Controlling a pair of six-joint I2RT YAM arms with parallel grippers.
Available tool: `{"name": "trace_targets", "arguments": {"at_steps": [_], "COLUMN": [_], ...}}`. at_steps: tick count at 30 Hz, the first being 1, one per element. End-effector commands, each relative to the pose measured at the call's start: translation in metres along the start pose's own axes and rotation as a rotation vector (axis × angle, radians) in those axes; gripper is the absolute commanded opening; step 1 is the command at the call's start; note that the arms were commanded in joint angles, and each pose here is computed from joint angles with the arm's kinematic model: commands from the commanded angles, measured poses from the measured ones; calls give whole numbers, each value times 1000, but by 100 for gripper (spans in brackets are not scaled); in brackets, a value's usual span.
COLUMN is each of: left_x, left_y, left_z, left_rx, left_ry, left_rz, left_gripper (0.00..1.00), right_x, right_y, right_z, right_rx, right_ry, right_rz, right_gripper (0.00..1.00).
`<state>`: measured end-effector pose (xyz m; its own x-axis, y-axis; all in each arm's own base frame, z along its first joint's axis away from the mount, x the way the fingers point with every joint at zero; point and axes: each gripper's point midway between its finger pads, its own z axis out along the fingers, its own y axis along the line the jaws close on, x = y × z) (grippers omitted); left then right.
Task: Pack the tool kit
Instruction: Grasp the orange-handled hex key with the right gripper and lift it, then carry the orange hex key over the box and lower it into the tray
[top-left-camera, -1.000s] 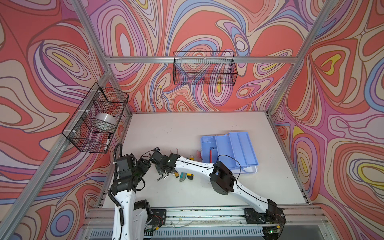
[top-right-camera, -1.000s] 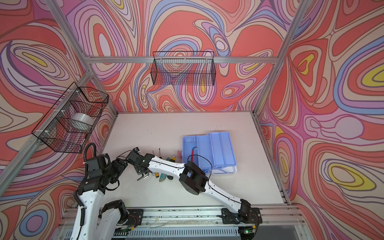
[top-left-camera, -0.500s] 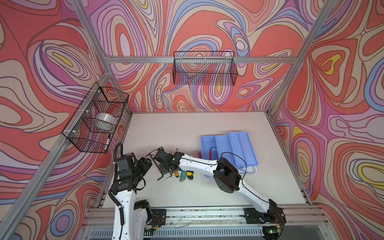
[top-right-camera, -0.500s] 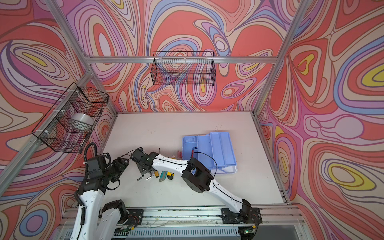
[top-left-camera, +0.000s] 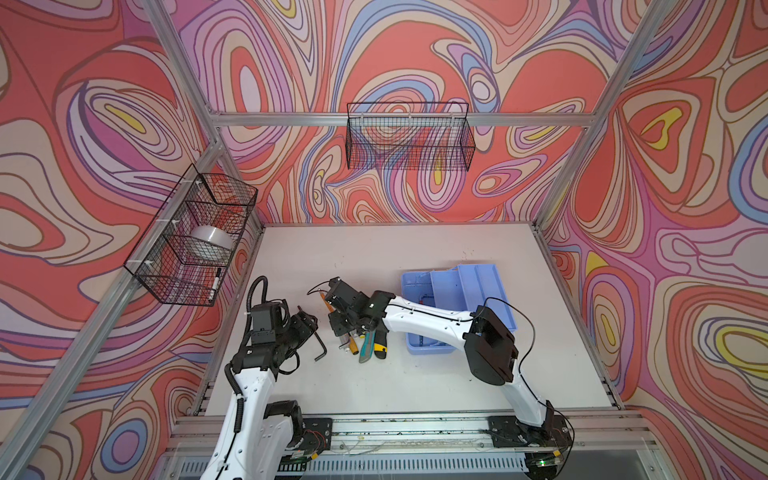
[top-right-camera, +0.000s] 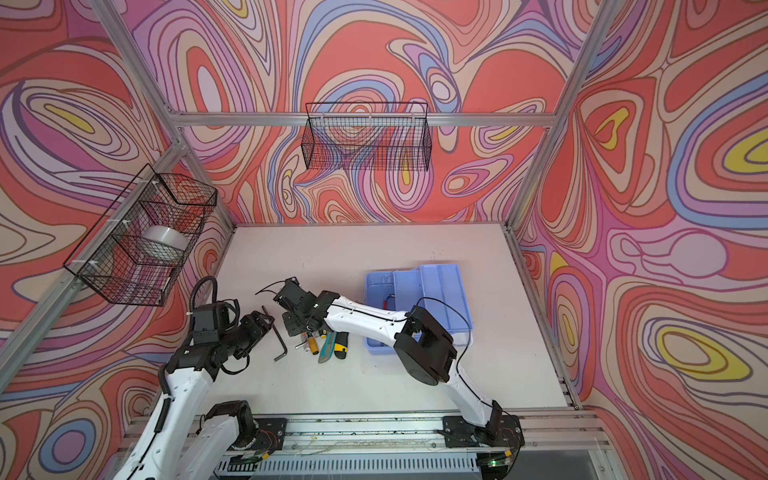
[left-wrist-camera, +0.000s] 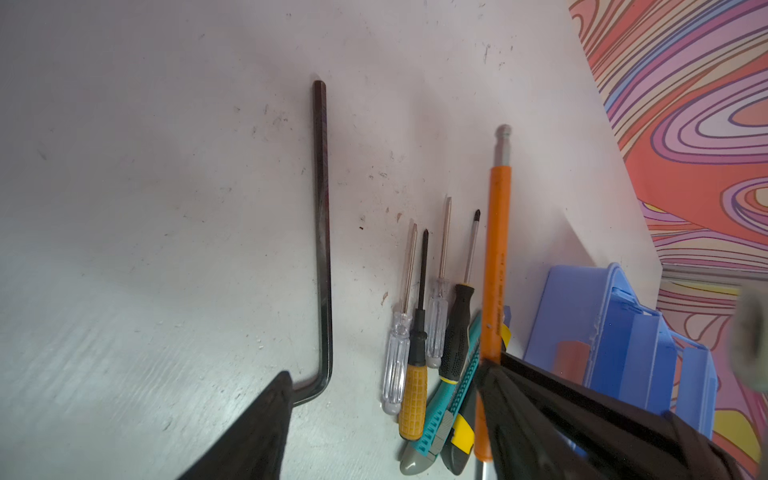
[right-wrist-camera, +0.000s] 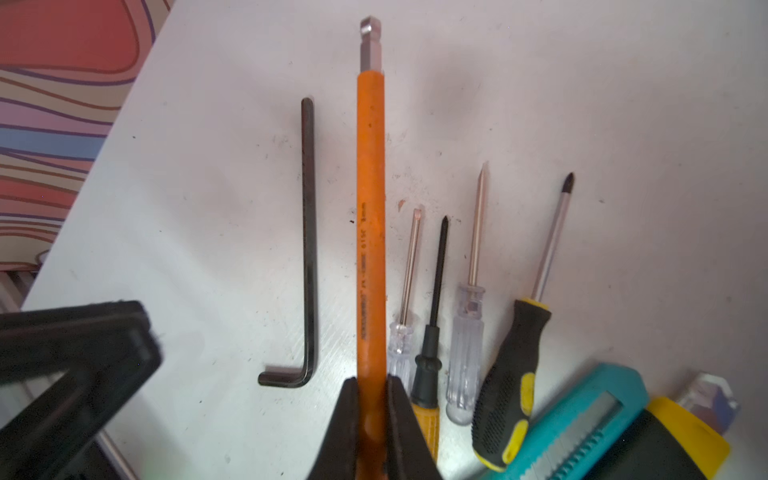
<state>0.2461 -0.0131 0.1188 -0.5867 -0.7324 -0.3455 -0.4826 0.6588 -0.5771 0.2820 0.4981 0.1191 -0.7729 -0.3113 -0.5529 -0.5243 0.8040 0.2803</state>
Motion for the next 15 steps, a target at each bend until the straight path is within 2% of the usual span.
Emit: {"name": "trace_targets", "arguments": {"at_steps": [1, 6, 9, 15], "left_x": [-15, -17, -9, 21], "left_y": [-13, -22, -34, -75], "left_z": [-5, -3, 3, 15], "left_rx": [19, 20, 13, -54], "left_ry": [-51, -35, -7, 25], "left_rz": [30, 95, 174, 461], "left_gripper": [73, 73, 73, 73], "right_x": [-17, -14, -10, 4], "right_y": [-14, -56, -82, -141], "right_z": [-27, -67, -94, -139], "right_rx": [33, 130, 185, 289], "right_ry": [-78, -125, -158, -201], "right_rz": [33, 86, 123, 218], "right_gripper": [0, 0, 0, 0]}}
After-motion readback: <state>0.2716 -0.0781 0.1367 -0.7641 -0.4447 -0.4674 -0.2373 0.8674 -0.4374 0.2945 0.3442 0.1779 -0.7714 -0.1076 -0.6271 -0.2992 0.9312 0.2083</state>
